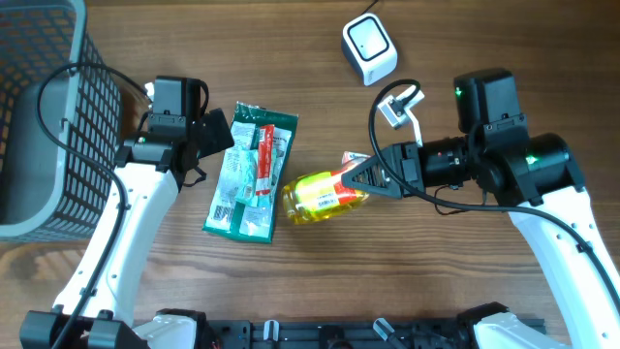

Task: Scan the item barcode
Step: 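Lift the Vim bottle with the right gripper and carry it to the scanner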

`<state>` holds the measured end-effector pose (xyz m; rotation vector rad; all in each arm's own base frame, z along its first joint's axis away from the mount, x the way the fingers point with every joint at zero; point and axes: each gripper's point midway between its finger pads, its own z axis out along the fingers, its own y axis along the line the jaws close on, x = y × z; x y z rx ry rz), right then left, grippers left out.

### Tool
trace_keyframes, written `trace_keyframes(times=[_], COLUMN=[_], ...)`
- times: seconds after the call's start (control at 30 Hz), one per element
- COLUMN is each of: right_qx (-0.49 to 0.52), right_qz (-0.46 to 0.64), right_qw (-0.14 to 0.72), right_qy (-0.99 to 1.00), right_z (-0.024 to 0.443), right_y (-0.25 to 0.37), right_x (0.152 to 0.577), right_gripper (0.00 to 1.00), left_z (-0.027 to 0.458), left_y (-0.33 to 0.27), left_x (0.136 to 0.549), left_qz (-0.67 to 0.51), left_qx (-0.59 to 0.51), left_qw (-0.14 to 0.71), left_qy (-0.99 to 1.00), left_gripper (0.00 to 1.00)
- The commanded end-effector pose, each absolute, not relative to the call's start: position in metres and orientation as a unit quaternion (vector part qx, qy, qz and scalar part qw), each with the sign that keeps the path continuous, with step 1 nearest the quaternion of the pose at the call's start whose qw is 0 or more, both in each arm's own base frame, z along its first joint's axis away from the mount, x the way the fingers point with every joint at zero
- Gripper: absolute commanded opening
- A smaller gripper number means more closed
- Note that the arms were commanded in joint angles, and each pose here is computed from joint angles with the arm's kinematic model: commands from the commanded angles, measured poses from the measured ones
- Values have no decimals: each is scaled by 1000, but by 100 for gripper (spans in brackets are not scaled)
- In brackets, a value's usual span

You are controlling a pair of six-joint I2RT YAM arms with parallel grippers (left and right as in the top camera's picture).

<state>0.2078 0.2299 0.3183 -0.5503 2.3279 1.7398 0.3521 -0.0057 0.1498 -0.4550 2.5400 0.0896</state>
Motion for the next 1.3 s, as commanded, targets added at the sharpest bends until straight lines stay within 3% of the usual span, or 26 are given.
trace_keyframes(times=[0.0, 0.97, 1.27], right_qx=[-237, -235, -134], right_qz=[630, 607, 427], right_qw=[98, 114, 183], right_qy=[733, 751, 875], right_z=[344, 335, 280], right_y=[233, 232, 204], right_x=[191, 198, 255], right_gripper=[10, 10, 10], left_z=[152, 152, 152], left_y=[-3, -3, -3], left_x=[354, 354, 354], left_qz=[39, 39, 39], left_qx=[-172, -172, -172], left_qw=[280, 280, 280], left_qy=[944, 944, 944], left_gripper=[100, 100, 100])
